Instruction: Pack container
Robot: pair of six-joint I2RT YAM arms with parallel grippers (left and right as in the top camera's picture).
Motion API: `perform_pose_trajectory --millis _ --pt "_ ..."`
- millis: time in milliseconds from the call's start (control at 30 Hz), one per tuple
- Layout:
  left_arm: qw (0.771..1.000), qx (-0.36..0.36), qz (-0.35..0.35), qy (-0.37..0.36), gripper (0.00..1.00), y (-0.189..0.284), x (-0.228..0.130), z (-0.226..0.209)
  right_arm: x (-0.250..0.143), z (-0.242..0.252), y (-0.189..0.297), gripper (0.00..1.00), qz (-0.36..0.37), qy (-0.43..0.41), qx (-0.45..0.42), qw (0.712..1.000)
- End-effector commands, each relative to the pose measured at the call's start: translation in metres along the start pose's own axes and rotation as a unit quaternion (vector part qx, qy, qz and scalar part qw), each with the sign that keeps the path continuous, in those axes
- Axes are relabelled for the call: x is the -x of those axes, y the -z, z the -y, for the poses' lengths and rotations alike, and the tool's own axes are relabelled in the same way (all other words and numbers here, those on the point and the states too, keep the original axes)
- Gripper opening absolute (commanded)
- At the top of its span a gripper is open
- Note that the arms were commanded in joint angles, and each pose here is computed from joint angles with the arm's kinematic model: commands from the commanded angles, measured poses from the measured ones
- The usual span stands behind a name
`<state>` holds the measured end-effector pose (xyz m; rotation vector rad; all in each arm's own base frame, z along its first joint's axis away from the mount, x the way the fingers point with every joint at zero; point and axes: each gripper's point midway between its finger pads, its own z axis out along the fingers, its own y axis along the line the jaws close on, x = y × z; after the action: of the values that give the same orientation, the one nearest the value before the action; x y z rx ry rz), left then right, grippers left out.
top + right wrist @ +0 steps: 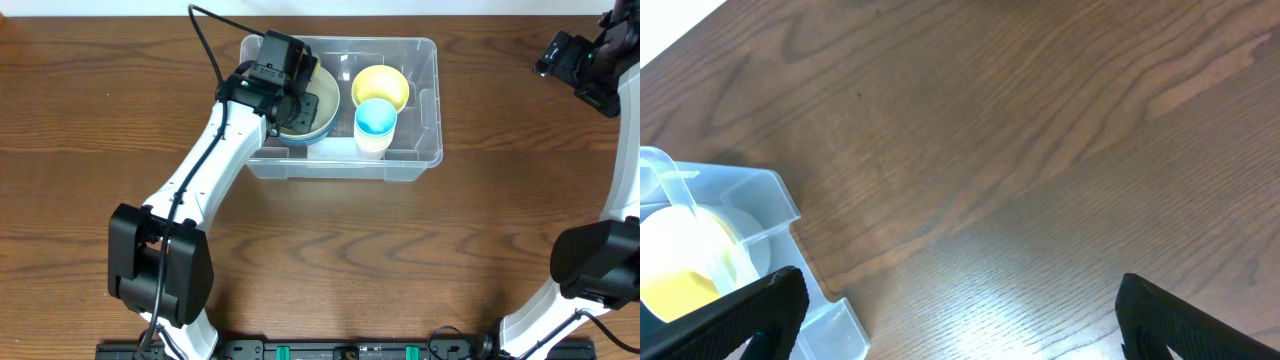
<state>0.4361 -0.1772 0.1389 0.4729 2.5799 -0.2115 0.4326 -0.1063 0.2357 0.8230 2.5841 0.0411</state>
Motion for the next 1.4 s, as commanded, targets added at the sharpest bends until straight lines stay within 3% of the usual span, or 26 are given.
perform_pose_trajectory --millis 0,200,333,367,467,500,667,867,1067,1167,1367 --pt "1.000 -0.008 0.018 0.001 0.41 0.013 0.009 0.006 0.005 0.002 0.005 0.99 0.009 -0.009 0.000 1.000" --pt "1.000 -0.009 0.028 0.000 0.43 0.021 0.013 0.008 0.005 0.002 0.005 0.99 0.009 -0.009 0.000 1.000" --pt "0.997 -0.011 0.073 0.006 0.57 0.060 0.028 0.010 0.005 0.002 0.005 0.99 0.009 -0.009 0.000 1.000" --pt "0.996 -0.011 0.090 0.005 0.61 0.074 0.033 0.010 0.005 0.002 0.005 0.99 0.009 -0.009 0.000 1.000" --pt "0.989 -0.013 0.149 0.002 0.94 0.128 0.045 0.014 0.005 0.002 0.005 0.99 0.009 -0.009 0.000 1.000" --pt "0.986 -0.014 0.166 0.000 0.99 0.146 0.046 0.015 0.005 0.002 0.005 0.99 0.009 -0.009 0.000 1.000" --pt "0.973 -0.016 0.229 -0.004 0.98 0.229 0.032 0.019 0.005 0.002 0.005 0.99 0.009 -0.009 0.000 1.000" --pt "0.959 -0.008 0.282 -0.009 0.98 0.297 0.006 0.019 0.005 0.002 0.005 0.99 0.009 -0.009 0.000 1.000" --pt "0.979 0.072 0.190 0.010 0.98 0.319 -0.090 -0.009 0.005 0.002 0.005 0.99 0.009 -0.009 0.000 1.000" --pt "0.986 0.078 0.145 0.013 0.98 0.330 -0.141 -0.011 0.005 0.002 0.005 0.99 0.009 -0.009 0.000 1.000" --pt "0.984 0.072 0.154 0.050 0.98 0.357 -0.198 -0.011 0.005 0.002 0.005 0.99 0.009 -0.009 0.000 1.000"
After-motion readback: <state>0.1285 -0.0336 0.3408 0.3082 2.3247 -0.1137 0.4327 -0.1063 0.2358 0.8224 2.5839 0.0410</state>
